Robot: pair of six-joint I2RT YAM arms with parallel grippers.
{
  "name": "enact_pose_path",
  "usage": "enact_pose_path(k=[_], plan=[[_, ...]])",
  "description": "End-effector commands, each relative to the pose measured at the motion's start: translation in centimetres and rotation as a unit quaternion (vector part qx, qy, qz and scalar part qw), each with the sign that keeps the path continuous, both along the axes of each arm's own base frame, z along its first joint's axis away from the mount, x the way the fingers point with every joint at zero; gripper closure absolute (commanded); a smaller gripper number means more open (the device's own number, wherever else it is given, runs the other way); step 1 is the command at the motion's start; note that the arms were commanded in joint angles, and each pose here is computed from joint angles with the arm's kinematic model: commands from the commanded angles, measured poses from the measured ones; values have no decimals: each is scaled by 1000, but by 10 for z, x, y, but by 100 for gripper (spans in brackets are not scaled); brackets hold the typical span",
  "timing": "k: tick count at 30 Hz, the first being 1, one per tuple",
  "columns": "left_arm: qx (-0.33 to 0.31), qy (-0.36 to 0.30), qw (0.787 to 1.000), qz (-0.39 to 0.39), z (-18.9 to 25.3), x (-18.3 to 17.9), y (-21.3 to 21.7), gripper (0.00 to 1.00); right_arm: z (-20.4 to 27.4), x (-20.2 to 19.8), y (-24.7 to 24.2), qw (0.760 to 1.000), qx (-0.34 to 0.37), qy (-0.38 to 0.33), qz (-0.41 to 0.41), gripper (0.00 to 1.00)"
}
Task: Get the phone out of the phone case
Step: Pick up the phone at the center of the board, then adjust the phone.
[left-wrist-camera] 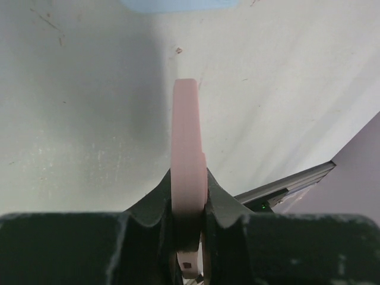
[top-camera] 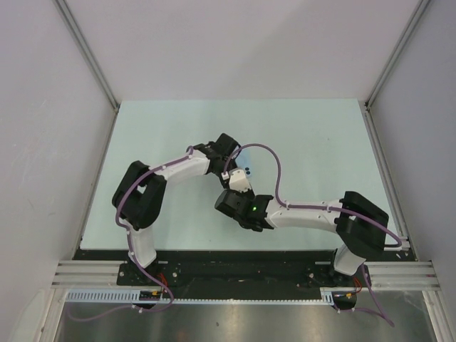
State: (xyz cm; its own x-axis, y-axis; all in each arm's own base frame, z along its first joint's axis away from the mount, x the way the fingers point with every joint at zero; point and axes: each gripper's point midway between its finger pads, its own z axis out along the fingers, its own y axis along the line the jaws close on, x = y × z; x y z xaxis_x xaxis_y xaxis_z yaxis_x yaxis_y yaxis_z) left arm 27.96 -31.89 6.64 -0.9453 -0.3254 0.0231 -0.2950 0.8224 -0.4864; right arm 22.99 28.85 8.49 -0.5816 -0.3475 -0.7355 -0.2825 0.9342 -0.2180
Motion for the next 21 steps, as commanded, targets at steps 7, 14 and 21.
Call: enact_pose_path(k=[7,14,21], plan=[[-52,-57,996,-50,37,9,-15,93,20,14,-3,998,-6,-46,-38,100],[-145,-147,975,-87,83,18,-32,7,57,23,-25,994,44,-59,-76,100],[-244,-232,938,-85,140,22,-25,0,97,40,-38,979,185,-38,-75,100]])
